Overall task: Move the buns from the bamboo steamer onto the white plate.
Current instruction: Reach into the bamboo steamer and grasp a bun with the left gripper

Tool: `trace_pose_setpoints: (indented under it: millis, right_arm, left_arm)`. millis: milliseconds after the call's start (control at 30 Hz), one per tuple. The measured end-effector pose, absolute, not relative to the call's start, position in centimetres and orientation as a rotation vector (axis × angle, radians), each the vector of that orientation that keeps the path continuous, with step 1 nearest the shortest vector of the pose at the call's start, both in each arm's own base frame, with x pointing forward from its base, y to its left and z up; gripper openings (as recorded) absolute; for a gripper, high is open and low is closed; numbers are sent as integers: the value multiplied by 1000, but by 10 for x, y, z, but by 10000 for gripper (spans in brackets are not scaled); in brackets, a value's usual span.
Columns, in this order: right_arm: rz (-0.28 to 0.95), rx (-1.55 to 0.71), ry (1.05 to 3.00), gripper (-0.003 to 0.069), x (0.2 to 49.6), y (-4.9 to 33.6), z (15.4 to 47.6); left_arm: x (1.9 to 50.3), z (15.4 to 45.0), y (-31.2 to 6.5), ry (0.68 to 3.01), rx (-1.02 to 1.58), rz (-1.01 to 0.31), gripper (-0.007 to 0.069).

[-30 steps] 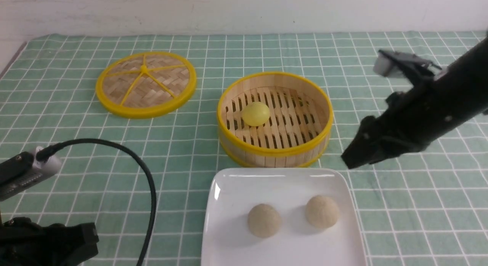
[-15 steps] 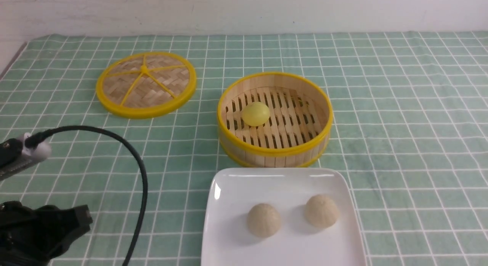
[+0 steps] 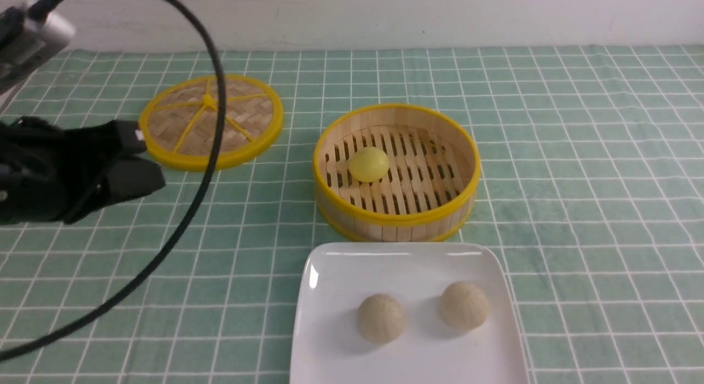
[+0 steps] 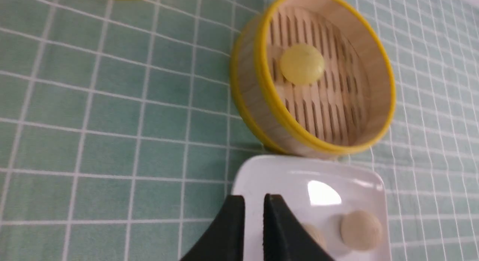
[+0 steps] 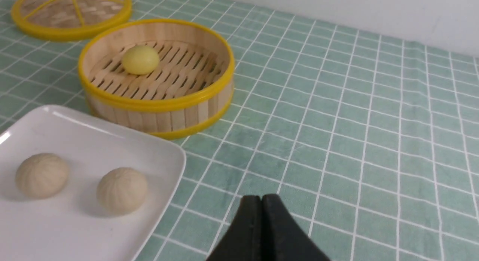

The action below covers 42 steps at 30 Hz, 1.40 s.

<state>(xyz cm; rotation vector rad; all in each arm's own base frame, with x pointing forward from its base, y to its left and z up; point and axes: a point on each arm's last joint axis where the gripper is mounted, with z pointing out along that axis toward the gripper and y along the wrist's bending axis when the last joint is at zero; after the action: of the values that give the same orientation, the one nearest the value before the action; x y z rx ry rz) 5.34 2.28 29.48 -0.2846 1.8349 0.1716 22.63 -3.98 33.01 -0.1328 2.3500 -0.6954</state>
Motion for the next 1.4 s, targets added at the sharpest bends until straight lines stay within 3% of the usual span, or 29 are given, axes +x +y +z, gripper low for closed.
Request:
trace_pose_setpoints:
  millis: [200,367,633,800,933,1100,1267,1333,1400]
  right_arm:
    - [226,-244,1807,-1,59,24,278]
    - [226,-240,1792,1,59,24,279]
    - [226,-240,1791,5,59,24,279]
    - [225,-239,1790,13,59,24,279]
    - [225,-239,1790,17,59,23,279]
    - [225,-239,1790,25,59,23,279]
    - [226,-238,1789,29,59,23,279]
    - [226,-238,1789,33,59,23,279]
    - [226,-238,1789,36,59,23,279]
  left_arm:
    - [286,330,-55,2546,89,-876,111]
    - [323,321,-90,2568,198,-915,115]
    - [353,306,-180,2591,436,-637,162]
    - [379,297,-221,2605,407,-438,287]
    - [404,282,-238,2595,337,-412,395]
    - [432,250,-247,2606,248,-406,469]
    - [443,225,-251,2603,236,-398,471]
    - [446,214,-253,2608,237,-391,432]
    - [447,209,-253,2624,238,-384,346]
